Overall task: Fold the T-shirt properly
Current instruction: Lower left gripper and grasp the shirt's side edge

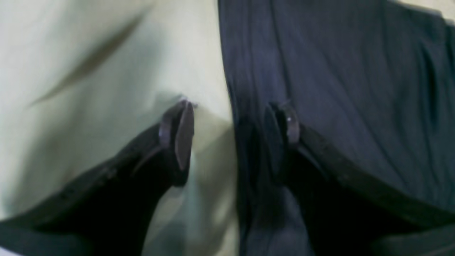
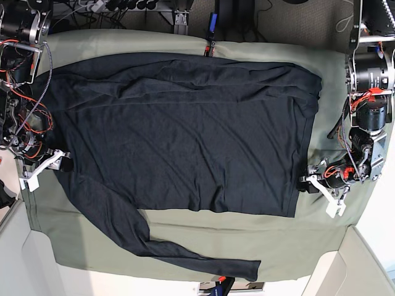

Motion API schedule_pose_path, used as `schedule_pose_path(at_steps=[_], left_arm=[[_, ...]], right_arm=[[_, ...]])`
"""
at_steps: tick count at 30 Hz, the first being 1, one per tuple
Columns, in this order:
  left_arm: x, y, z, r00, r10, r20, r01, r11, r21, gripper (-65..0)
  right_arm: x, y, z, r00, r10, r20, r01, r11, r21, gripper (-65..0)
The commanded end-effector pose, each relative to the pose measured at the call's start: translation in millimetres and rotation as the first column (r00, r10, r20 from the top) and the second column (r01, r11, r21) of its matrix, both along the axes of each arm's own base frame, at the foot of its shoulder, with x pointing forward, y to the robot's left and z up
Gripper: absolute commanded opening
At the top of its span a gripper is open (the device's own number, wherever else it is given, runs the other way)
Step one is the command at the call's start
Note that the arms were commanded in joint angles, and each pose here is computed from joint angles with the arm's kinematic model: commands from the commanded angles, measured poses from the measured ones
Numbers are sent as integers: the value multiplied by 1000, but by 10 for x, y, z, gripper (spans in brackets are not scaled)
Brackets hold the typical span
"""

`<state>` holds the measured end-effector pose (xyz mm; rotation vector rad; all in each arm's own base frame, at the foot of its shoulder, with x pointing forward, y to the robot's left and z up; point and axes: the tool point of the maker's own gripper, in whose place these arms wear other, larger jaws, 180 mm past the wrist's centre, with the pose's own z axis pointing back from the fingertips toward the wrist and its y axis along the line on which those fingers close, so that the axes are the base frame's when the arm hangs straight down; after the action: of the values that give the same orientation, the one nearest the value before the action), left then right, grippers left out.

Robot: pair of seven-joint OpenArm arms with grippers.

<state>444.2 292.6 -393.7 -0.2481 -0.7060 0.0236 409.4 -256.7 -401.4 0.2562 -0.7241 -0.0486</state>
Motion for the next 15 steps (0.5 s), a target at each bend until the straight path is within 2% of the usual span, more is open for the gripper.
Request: schedule_pose_path(at_steps=[1,6,11,15], left_arm=[[164,66,204,998,22,55,-22,1000,-11,-305],[122,-137,17,1000,17,0,-17,998,-67,-305],[64,-502,45,996,-94,-14,89,979,-185,-305],[26,-685,31,989,-143,-29,133,965,-226,-306]], right_arm=[[83,-69,130,1000,-2,24,2,1000,-15,-314],[82,-69,128,1000,-2,24,2,1000,-15,-314],[86,-70,132,1000,-3,27,3,1000,-15,-314],[89,-68,134,1000,-3,28,3,1000,-14,-314]])
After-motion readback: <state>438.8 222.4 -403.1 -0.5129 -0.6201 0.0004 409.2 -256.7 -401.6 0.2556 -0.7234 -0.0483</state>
